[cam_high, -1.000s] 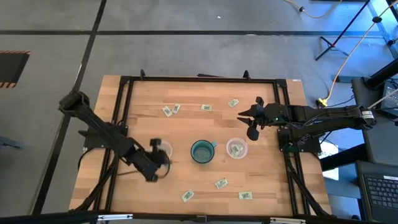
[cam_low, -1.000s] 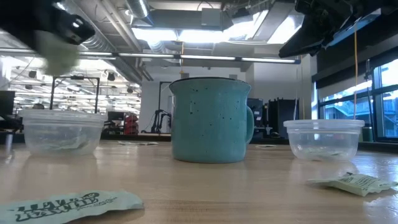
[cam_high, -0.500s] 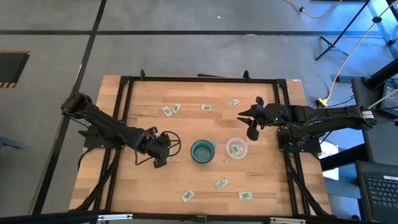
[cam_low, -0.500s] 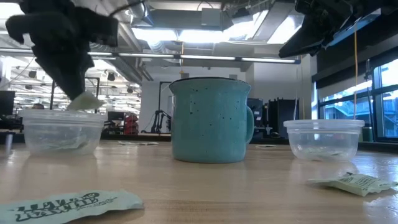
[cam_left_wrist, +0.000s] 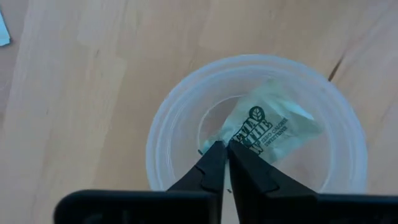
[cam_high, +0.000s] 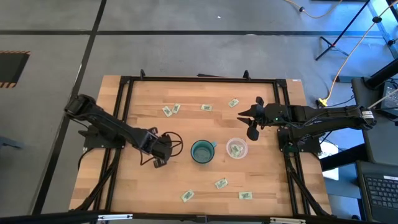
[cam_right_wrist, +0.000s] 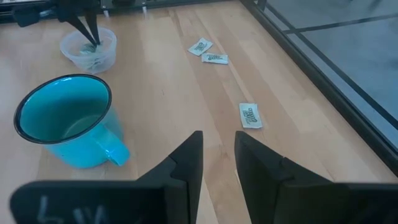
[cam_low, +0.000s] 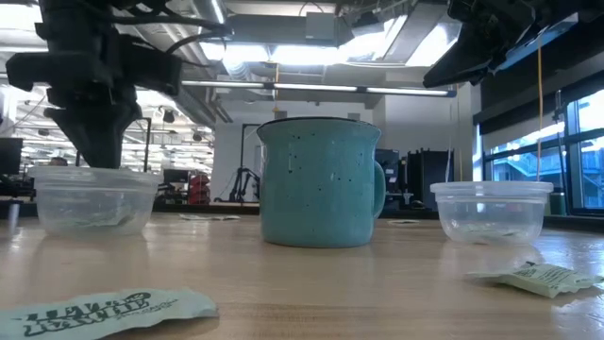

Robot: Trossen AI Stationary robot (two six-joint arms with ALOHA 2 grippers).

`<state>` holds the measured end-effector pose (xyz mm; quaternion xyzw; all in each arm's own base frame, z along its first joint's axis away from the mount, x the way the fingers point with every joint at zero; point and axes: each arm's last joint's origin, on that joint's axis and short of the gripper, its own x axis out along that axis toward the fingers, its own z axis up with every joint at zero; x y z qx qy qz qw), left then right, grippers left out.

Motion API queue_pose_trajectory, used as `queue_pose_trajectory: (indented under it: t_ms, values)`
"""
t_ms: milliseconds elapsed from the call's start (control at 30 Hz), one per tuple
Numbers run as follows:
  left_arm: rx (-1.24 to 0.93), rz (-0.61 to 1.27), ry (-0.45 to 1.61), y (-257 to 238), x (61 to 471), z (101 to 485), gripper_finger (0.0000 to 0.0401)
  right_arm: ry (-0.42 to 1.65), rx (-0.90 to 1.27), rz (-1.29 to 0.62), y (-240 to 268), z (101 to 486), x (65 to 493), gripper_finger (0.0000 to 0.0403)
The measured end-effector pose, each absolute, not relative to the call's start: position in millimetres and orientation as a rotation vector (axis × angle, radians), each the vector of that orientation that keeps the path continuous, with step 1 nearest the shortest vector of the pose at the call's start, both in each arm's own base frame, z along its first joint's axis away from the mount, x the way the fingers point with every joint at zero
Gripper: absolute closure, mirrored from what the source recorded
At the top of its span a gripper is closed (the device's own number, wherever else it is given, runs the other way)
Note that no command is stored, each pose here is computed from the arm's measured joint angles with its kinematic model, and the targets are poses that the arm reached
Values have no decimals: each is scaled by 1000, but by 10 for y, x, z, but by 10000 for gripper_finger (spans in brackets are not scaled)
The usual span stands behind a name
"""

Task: Pick and place Stevia / Truvia into bins
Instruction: Put the green stevia packet into the left transparent container, then put the green stevia packet into the right transparent container

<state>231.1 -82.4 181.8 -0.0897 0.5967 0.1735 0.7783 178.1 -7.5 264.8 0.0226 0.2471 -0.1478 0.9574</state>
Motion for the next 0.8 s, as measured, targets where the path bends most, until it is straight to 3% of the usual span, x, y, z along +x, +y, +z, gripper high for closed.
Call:
queue_pose_trajectory:
  t_ms: [367, 567, 800]
  values:
    - [-208, 386, 1189, -783, 2235, 2022, 321, 452, 20, -290, -75, 2694, 1807, 306]
    - [-196, 433, 1020, -699, 2121, 2285, 317, 365, -156, -58, 97, 2952, 1911, 306]
    - [-143, 409, 781, -613, 1940, 2628, 317, 575, -223, 96, 476, 2851, 2253, 306]
